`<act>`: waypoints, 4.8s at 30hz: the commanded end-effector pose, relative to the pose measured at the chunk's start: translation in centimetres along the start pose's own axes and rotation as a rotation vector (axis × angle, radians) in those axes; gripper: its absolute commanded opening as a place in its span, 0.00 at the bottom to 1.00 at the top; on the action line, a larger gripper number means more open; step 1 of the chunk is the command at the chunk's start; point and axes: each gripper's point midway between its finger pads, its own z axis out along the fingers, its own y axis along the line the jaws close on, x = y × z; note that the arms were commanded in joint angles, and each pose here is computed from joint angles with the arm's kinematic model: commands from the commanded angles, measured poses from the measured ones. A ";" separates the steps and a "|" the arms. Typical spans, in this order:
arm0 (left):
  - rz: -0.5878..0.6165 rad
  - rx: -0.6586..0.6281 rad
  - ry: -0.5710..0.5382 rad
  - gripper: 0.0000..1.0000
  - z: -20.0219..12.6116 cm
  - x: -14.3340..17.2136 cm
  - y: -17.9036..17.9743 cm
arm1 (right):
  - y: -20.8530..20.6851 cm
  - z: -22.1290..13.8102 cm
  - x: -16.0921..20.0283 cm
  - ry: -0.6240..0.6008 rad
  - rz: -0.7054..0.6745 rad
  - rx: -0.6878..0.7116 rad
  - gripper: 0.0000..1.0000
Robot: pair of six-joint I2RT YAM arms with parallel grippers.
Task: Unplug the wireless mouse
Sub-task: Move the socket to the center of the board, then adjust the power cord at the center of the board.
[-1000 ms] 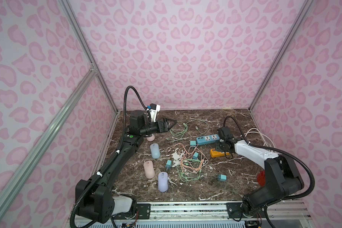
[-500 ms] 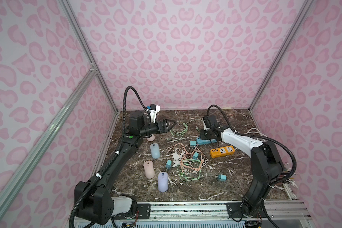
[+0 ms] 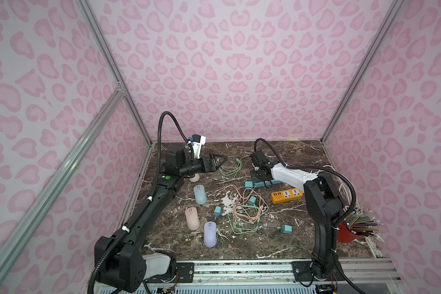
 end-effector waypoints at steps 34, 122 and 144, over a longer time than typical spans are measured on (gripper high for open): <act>0.042 -0.020 0.025 1.00 -0.6 -0.1 -0.6 | -8.3 -1.8 2.5 -0.032 0.142 0.163 0.40; 0.109 -0.060 0.583 0.94 9.2 25.8 0.3 | -4.1 -16.2 16.2 -0.548 0.332 -0.358 0.49; 0.244 -0.156 0.753 0.96 13.7 30.1 4.2 | -4.2 -16.0 16.2 -0.544 0.336 -0.372 0.48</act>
